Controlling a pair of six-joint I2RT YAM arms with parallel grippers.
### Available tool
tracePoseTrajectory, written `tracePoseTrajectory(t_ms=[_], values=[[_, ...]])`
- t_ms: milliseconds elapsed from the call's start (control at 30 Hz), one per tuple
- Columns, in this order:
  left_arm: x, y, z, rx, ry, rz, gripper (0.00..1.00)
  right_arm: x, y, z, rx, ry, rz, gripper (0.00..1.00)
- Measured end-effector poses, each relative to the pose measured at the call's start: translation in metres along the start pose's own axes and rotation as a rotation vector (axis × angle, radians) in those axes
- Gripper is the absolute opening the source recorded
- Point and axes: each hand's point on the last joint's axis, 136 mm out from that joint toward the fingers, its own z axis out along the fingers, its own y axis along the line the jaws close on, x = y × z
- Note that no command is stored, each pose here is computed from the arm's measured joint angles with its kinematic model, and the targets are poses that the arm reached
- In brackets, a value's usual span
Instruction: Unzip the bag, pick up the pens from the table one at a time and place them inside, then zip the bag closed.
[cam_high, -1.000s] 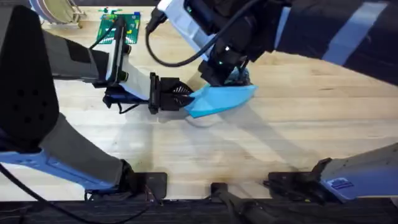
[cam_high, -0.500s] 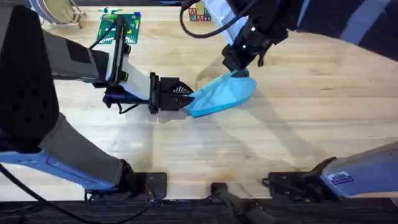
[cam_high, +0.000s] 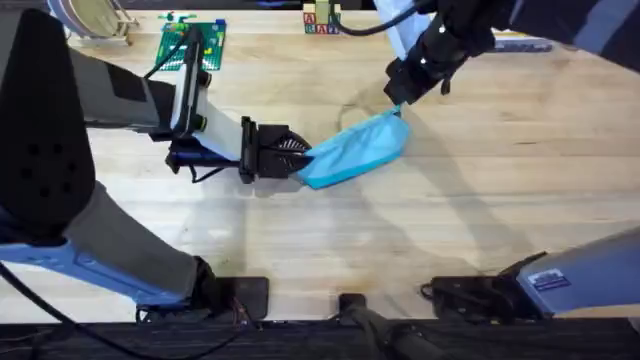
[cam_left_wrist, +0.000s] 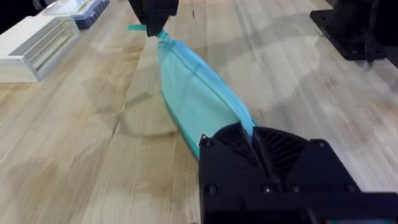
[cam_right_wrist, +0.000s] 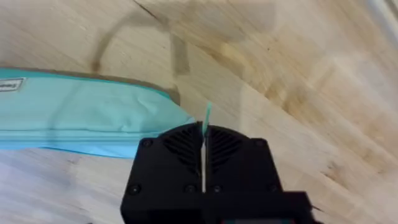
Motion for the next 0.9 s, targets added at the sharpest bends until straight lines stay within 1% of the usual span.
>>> tracePoseTrajectory(t_ms=[233, 267, 667, 800, 900], values=[[0.0, 0.0, 0.0, 0.001, 0.0, -0.001, 0.043, 0.02, -0.01, 0.023, -0.003, 0.033, 0.041, 0.033], [0.0, 0.0, 0.0, 0.0, 0.0, 0.0, 0.043, 0.033, -0.025, 0.033, -0.004, 0.05, 0.094, 0.033], [0.0, -0.001, 0.001, 0.005, -0.002, 0.001, 0.043, 0.039, -0.038, 0.036, -0.119, 0.017, 0.201, 0.033], [-0.001, -0.001, 0.002, 0.008, -0.004, 0.004, 0.043, 0.036, -0.044, 0.038, -0.14, -0.015, 0.256, 0.033], [-0.001, -0.001, 0.002, 0.008, -0.004, 0.005, 0.043, 0.035, -0.045, 0.042, -0.144, -0.013, 0.267, 0.033]])
